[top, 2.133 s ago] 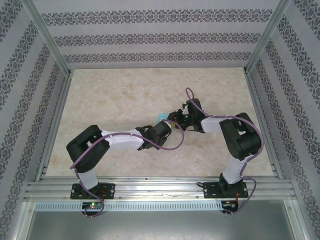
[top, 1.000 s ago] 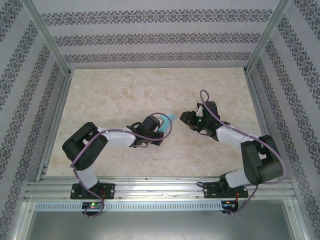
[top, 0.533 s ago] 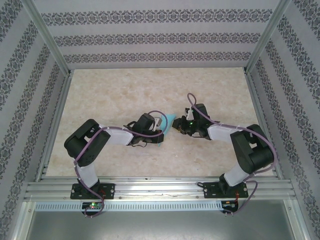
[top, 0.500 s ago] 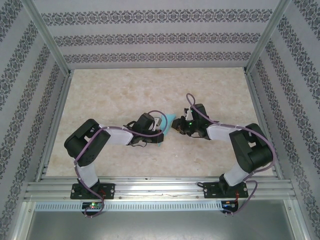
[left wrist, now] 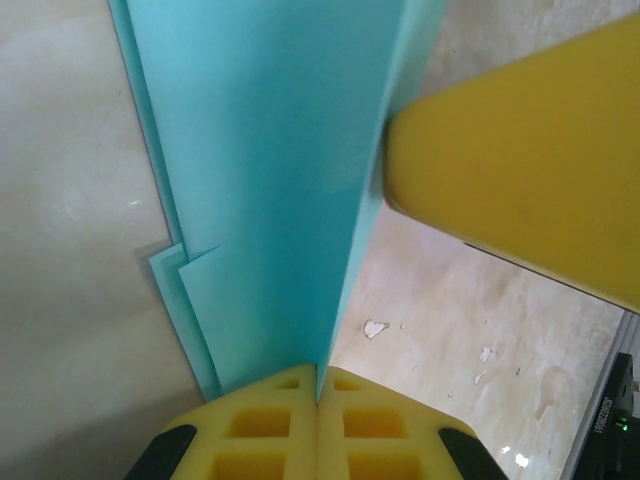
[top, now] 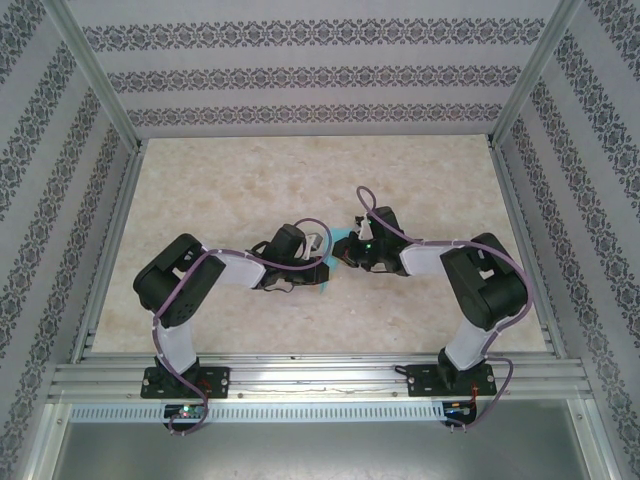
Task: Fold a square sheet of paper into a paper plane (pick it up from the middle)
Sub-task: Fold the wing for the fifth time at the center of the table.
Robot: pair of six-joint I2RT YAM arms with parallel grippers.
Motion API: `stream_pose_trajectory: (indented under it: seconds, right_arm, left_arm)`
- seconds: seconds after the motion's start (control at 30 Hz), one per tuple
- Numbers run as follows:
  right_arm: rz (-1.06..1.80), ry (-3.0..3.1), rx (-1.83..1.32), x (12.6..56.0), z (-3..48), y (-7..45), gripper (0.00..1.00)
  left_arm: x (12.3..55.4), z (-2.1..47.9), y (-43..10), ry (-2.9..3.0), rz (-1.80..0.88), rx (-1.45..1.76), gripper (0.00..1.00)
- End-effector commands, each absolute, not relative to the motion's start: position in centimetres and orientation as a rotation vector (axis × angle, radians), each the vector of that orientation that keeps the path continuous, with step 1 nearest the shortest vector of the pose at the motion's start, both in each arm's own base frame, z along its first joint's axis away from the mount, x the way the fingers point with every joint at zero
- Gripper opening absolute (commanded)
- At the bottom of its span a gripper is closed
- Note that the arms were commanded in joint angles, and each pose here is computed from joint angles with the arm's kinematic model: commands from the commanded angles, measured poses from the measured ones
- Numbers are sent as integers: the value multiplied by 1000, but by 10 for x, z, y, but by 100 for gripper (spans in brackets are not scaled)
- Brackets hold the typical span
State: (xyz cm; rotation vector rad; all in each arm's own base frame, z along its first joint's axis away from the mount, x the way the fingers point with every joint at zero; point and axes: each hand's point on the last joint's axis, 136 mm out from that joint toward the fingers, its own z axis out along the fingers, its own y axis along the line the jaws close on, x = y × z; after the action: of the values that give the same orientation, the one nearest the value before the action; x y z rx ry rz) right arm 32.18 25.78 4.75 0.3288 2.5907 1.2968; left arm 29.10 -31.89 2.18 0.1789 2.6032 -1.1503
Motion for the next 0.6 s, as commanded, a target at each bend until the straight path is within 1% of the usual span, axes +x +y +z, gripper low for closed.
stream_pose_trajectory:
  seconds: [0.0, 0.4, 0.57]
  right_arm:
    - [1294, 2549, 359, 338, 49, 254, 10]
    - [1315, 2564, 359, 345, 42, 250, 10]
    - [1322, 2560, 351, 346, 43, 251, 11]
  left_arm:
    - [278, -5, -305, 2712, -1123, 109, 0]
    - [275, -10, -301, 2758, -1189, 49, 0]
    - [273, -10, -307, 2765, -1265, 35, 0]
